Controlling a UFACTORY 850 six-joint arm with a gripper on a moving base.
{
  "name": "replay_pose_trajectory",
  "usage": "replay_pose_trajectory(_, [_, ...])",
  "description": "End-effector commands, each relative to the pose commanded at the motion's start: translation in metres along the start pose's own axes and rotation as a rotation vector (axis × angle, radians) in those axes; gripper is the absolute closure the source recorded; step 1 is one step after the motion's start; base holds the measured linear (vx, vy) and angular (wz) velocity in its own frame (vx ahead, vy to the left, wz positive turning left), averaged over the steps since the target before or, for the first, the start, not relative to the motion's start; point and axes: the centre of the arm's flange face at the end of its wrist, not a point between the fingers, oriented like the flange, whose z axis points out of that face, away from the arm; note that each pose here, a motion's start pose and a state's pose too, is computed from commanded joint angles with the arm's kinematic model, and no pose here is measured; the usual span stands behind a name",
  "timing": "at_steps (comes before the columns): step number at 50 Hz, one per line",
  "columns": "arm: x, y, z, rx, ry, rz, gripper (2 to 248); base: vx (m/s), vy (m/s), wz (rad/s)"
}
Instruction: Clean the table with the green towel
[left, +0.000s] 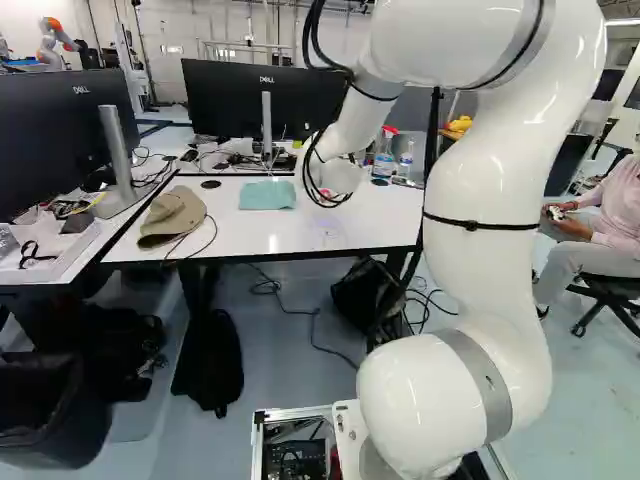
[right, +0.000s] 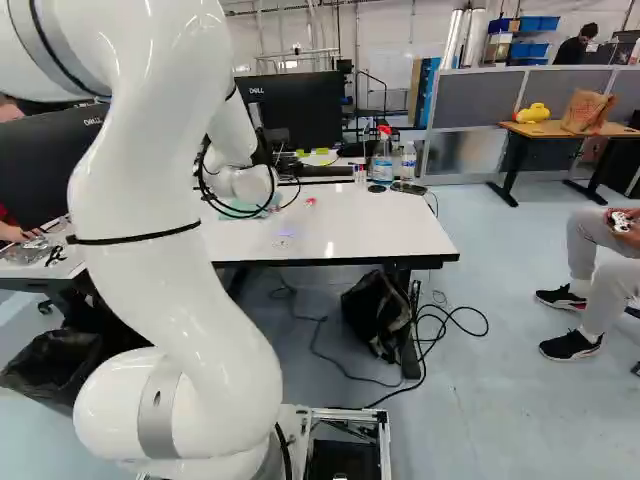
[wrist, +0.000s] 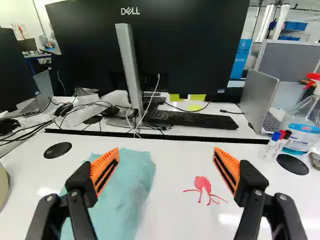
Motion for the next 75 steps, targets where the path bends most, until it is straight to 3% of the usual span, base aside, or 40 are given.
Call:
replay_pose_trajectory(24, [-0.007,-0.026,0.039,0.019,-0.086,0.017,3,0.000,0.000,0.000])
replay_pose_trajectory(47, [-0.019,-0.057,0.069,0.037,-0.220,0.039,3,0.000,0.000,0.000])
replay_pose_trajectory(75, [-0.036,-0.099,0.101,0.105,-0.395,-0.001,3,0.000,0.000,0.000])
